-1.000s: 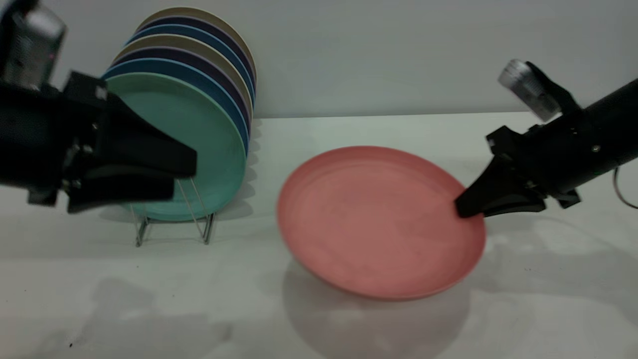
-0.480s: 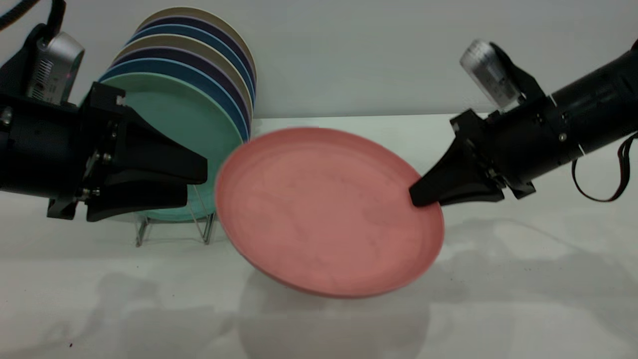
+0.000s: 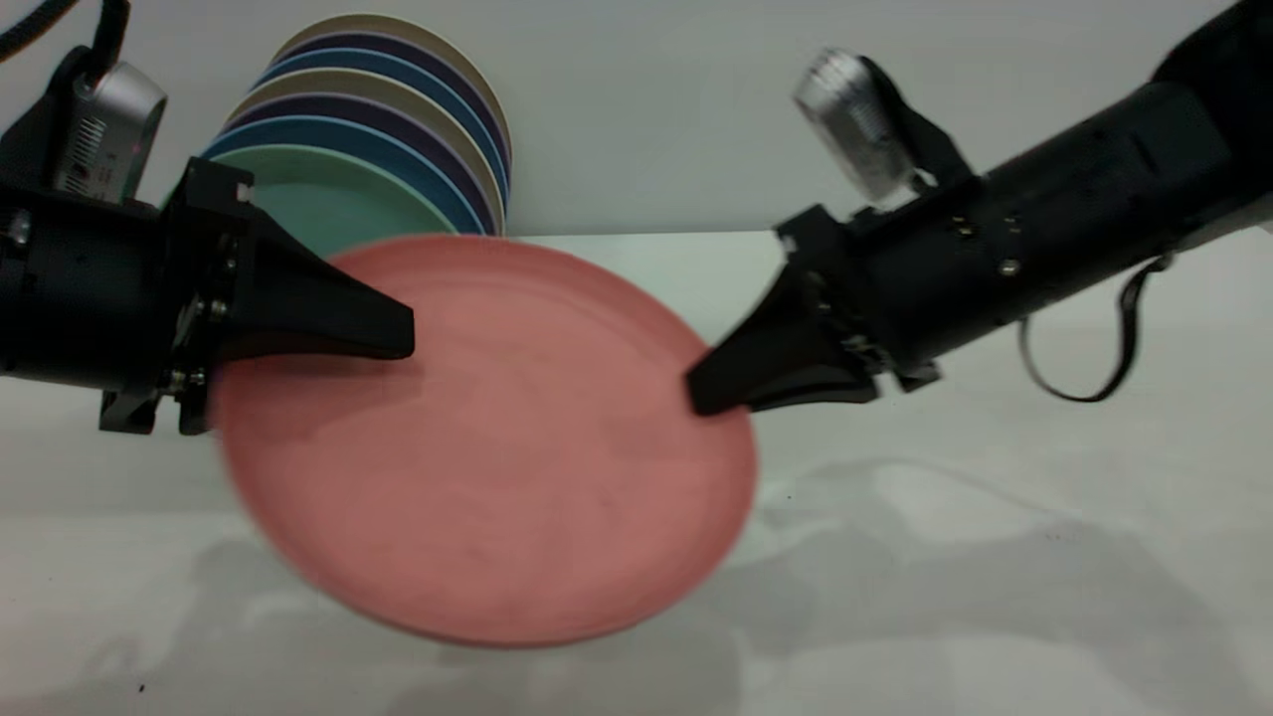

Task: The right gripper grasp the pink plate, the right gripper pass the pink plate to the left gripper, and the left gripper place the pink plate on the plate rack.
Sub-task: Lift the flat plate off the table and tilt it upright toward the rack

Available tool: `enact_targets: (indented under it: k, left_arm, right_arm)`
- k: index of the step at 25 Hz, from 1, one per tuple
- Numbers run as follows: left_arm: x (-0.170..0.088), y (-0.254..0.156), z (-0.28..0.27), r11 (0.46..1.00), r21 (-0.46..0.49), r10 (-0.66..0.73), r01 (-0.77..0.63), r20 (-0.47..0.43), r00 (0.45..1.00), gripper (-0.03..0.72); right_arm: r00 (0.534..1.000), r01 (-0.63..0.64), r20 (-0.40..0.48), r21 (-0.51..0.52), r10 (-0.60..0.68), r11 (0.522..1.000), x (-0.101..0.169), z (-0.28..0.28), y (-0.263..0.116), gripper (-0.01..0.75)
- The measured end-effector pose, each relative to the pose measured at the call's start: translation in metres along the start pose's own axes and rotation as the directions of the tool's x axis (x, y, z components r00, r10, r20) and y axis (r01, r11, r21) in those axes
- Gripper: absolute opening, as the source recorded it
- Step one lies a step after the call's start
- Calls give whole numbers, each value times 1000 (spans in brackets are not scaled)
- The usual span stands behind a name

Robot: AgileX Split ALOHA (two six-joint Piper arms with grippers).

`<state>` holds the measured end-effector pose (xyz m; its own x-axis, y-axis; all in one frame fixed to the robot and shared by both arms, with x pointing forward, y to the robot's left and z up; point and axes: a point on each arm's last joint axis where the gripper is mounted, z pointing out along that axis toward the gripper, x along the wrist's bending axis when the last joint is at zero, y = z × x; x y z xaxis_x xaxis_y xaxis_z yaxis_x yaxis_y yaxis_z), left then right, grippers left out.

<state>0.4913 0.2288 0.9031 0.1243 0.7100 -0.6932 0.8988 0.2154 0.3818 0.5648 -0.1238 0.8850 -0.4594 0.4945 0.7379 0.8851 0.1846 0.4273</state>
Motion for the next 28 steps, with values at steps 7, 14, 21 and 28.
enact_targets:
  k: [7, 14, 21, 28]
  left_arm:
    - [1, 0, 0, 1000, 5, 11, -11, -12, 1000, 122]
    - [1, 0, 0, 1000, 8, 24, -24, -7, 1000, 121]
    - [4, 0, 0, 998, 12, 54, -54, -36, 998, 120]
    - [18, 0, -1, 990, 32, 144, -140, -191, 971, 119]
  right_arm:
    - [999, 42, 8, -47, -41, 998, 2, 2, 4, 44]
    - [996, 73, 56, -20, -72, 997, 0, 4, 2, 243]
    - [995, 54, 83, -39, -51, 998, -15, -13, 5, 549]
    - [999, -15, 35, -79, 18, 997, -46, -66, 6, 566]
